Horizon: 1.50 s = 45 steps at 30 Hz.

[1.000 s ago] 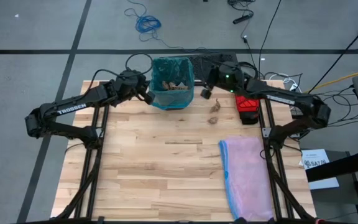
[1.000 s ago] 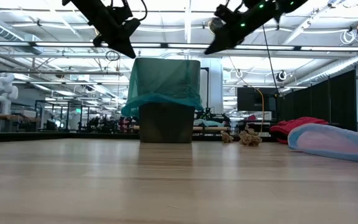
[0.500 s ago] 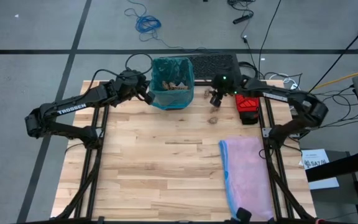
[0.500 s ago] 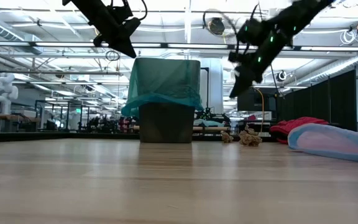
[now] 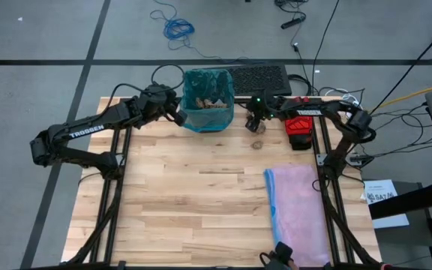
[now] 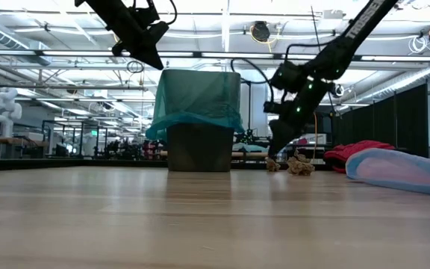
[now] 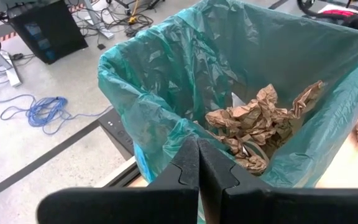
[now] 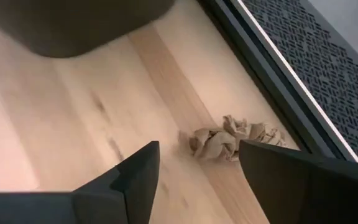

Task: Place trash/remove bag and relplace
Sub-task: Put the brown paper into the black trash bin

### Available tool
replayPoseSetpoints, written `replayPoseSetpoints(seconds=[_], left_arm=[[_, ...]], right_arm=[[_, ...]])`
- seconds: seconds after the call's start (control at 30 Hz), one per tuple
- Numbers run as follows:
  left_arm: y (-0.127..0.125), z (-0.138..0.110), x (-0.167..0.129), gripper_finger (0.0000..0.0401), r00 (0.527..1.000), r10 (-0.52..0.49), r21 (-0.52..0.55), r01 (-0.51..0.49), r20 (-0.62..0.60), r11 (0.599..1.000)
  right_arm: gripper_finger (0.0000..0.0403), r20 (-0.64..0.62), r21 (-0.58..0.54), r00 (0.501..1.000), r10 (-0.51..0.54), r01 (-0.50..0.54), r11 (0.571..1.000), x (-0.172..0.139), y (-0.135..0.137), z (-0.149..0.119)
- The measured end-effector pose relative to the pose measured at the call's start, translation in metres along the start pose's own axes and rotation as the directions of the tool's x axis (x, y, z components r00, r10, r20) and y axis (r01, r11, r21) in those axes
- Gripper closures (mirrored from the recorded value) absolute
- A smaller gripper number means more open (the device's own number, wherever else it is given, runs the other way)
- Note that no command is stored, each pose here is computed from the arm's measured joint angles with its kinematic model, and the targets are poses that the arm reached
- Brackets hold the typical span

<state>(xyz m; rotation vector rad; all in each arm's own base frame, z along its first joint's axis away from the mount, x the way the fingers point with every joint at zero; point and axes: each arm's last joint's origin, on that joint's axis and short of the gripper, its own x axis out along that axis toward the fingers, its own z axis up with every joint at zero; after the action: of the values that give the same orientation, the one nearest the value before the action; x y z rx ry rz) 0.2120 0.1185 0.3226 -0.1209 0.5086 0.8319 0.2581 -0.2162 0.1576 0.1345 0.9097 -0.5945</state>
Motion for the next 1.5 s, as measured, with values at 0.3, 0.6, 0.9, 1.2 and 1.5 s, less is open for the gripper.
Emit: replayPoseSetpoints(seconds=[0.3,0.6,0.9,1.2,1.5], left_arm=[[0.000,0.000,0.000,0.0401,1.000,0.000,0.002,0.000,-0.004,1.000],[-0.003,-0.001,-0.001,0.0401,1.000,-0.010,0.008,0.010,-0.002,1.000],[-0.006,0.000,-0.004,0.0401,1.000,0.004,0.015,-0.004,0.011,1.000],[-0.002,0.003,-0.014,0.0401,0.998,0.040,0.012,-0.041,0.045,0.999],[-0.002,0.003,-0.015,0.0401,0.997,0.058,0.012,-0.059,0.048,0.998]], right_arm=[[0.0185,-0.037,0.011,0.996,-0.082,0.083,0.996,0.030,0.000,-0.007],[0.0365,-0.021,0.002,0.987,-0.160,0.160,0.987,0.037,-0.002,-0.007],[0.0399,0.065,-0.001,0.986,-0.151,0.152,0.988,-0.003,0.003,0.013],[0.0402,0.375,0.040,0.906,-0.195,0.195,0.980,-0.108,-0.006,0.047],[0.0402,0.809,-0.066,0.587,-0.007,0.103,0.992,-0.179,0.016,0.081]])
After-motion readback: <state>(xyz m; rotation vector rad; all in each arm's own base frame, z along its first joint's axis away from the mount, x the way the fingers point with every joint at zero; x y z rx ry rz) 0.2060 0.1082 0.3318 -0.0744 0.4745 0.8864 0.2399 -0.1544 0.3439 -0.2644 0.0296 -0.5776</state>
